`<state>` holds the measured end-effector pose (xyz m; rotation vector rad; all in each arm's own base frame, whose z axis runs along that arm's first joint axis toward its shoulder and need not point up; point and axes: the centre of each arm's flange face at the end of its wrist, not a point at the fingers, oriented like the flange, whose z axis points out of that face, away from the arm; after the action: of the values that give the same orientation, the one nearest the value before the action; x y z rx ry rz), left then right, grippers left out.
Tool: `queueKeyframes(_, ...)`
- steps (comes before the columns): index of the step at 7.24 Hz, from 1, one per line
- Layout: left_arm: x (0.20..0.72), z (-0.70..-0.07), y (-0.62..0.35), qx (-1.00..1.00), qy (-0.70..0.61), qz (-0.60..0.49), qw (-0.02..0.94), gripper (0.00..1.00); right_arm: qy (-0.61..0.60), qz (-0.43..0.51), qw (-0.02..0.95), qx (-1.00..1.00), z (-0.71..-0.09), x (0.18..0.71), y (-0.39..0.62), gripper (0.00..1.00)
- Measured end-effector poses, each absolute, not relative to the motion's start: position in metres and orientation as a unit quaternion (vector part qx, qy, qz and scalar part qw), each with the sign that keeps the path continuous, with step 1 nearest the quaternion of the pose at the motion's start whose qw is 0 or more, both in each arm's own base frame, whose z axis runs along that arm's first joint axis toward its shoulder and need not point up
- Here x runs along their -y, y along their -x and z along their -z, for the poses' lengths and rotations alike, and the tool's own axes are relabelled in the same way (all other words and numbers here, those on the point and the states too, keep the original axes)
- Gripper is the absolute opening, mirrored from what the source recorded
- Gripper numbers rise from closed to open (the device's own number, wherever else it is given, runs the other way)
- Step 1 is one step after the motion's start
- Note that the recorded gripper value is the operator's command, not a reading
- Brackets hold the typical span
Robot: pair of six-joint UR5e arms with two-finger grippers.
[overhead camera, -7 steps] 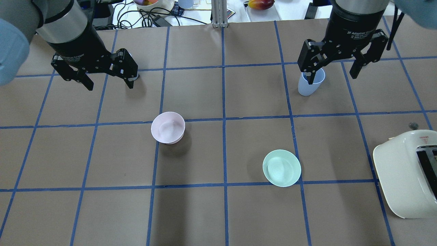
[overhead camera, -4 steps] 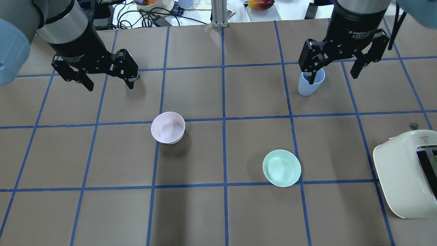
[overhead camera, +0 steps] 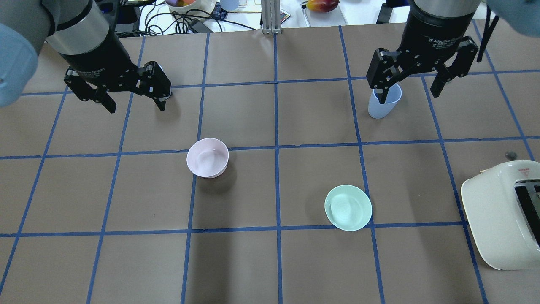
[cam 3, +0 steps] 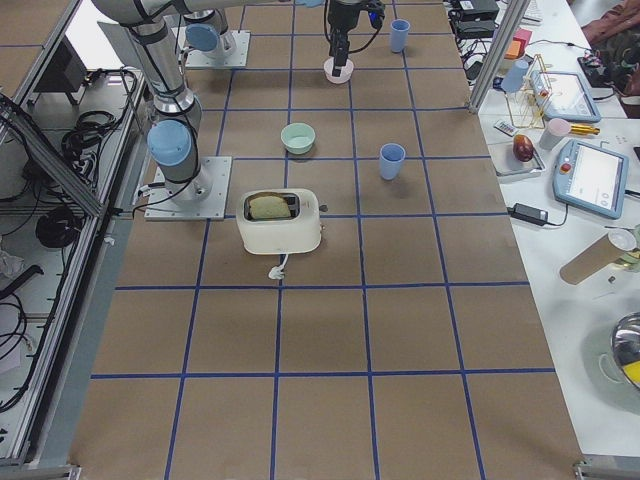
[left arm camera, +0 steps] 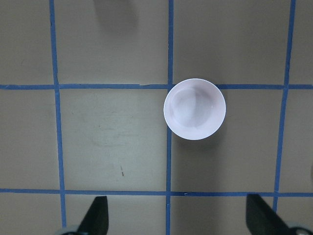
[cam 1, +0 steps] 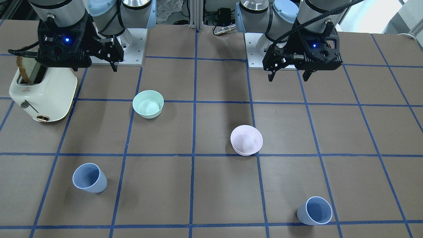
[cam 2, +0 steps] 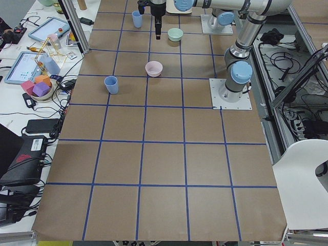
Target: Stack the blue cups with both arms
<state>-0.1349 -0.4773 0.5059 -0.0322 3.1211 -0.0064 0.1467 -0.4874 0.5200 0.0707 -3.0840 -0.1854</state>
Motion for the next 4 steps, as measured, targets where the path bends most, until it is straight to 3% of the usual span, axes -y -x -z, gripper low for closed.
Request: queueKeyframes(4, 0.4772, -0.5059, 0.1354, -1.0, 0.01, 0.002, 0.01, 1.0, 0.006, 0.066, 0.016, 0.998, -0.5118, 0.4917, -0.1493, 1.0)
